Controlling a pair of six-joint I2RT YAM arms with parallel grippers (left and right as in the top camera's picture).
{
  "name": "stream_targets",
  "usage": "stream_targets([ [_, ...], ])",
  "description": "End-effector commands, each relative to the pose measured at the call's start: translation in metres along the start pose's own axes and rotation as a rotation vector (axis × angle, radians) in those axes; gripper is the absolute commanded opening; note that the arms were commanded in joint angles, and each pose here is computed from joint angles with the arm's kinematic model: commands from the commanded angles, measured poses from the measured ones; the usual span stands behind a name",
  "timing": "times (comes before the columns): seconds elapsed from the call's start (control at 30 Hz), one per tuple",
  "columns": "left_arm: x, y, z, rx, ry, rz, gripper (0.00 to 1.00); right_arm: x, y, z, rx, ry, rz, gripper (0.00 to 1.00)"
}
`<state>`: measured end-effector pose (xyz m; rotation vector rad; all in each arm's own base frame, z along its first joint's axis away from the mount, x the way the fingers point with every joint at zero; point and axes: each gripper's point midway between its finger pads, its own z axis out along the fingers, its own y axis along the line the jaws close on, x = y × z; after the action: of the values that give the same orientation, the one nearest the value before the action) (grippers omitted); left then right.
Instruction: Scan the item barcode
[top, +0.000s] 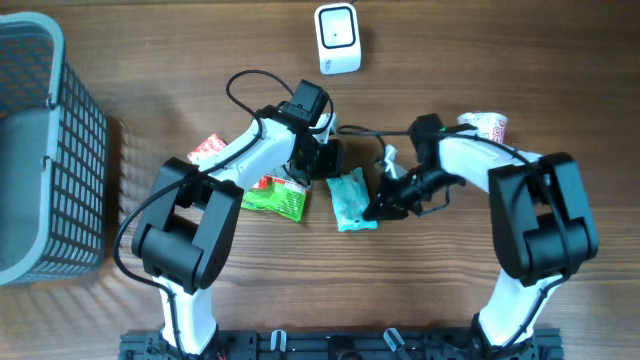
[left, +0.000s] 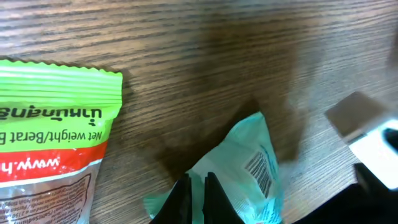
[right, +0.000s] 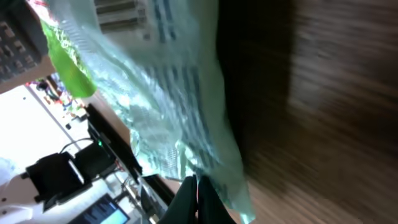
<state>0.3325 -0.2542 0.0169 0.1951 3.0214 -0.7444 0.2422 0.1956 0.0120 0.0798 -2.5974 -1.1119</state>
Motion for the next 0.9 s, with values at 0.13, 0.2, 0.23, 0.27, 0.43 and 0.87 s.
stream_targets([
  [0.13, 0.016, 0.006, 0.0, -0.037, 0.064, -0.041, 0.05, -0.026, -0.071, -0.016, 0.488, -0.183, 0.164, 0.04],
  [0.2, 0.021, 0.008, -0.001, -0.047, 0.085, -0.052, 0.05, -0.033, -0.084, -0.027, 0.588, -0.228, 0.158, 0.04],
  [0.23, 0.023, 0.009, -0.001, -0.05, 0.093, -0.055, 0.05, -0.038, -0.086, -0.031, 0.608, -0.245, 0.148, 0.04],
  [0.27, 0.025, 0.01, -0.002, -0.053, 0.101, -0.06, 0.05, -0.043, -0.084, -0.034, 0.616, -0.263, 0.133, 0.04],
  [0.43, 0.036, 0.013, -0.003, -0.071, 0.144, -0.08, 0.05, -0.092, -0.052, -0.057, 0.599, -0.389, -0.024, 0.07],
  [0.87, -0.01, 0.006, -0.07, -0.028, -0.063, -0.091, 0.09, -0.044, 0.052, -0.078, 0.358, -0.127, -0.082, 0.04],
])
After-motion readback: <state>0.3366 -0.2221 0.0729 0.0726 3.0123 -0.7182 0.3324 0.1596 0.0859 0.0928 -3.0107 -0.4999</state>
